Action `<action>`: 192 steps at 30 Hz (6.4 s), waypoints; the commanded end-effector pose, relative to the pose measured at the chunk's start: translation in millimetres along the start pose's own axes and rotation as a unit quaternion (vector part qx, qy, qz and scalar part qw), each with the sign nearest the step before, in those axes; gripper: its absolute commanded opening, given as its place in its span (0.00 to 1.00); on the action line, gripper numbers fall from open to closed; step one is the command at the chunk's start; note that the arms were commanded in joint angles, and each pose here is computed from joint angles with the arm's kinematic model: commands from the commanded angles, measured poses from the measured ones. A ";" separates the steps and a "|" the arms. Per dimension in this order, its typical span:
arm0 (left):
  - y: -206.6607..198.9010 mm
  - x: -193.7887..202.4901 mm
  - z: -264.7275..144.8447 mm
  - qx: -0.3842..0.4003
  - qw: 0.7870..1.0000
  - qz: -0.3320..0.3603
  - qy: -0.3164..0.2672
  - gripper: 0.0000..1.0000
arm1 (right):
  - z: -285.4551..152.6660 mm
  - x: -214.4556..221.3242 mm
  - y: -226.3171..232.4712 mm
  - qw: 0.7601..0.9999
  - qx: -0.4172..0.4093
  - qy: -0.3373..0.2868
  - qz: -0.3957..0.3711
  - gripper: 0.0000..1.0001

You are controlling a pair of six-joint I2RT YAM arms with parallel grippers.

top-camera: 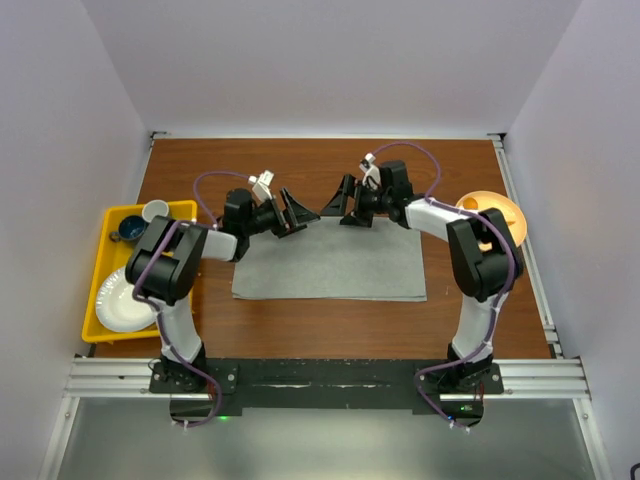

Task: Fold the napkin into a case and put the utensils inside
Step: Smooth out the rectangle-folded napkin at the center of the board.

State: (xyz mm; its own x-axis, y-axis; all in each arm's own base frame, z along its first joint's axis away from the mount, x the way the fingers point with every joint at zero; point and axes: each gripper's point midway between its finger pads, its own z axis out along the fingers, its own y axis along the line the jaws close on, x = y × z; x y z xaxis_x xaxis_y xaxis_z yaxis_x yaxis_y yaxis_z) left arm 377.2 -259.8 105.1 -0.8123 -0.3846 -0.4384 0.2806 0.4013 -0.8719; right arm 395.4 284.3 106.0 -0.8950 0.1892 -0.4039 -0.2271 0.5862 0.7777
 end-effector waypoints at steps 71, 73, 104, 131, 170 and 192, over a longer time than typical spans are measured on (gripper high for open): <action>142.0 -71.1 -52.8 -0.175 0.961 -0.141 -0.161 1.00 | -3.4 -25.5 -118.6 0.990 0.036 -0.053 0.122 0.98; 144.2 -70.4 -54.0 -0.177 0.961 -0.140 -0.159 1.00 | -17.8 -28.2 -134.5 0.990 0.046 -0.057 0.122 0.98; 52.9 -111.7 -52.7 -0.033 0.992 -0.012 -0.120 1.00 | -109.5 -79.8 -113.1 0.994 0.043 -0.098 0.015 0.98; 149.4 -123.1 -15.5 -0.188 0.979 0.059 -0.042 1.00 | -95.1 48.5 -144.4 0.987 0.133 0.085 -0.007 0.96; 115.0 -12.5 -74.8 -0.263 0.805 0.425 0.319 0.15 | -101.0 103.0 -102.4 0.935 0.171 0.215 -0.222 0.28; 115.4 -40.2 -28.8 -0.206 0.805 0.467 0.301 0.19 | -163.8 97.5 -105.4 0.909 0.133 0.309 -0.247 0.25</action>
State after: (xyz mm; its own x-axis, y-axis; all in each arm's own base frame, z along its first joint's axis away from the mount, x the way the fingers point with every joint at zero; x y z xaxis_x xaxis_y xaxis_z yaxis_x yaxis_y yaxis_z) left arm 424.0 -167.1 24.9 -0.5215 0.6621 -0.5383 0.7957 0.6051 -0.0266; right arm 287.2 133.7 63.1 -0.7803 -0.5396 -0.3161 -0.6251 0.6898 0.3654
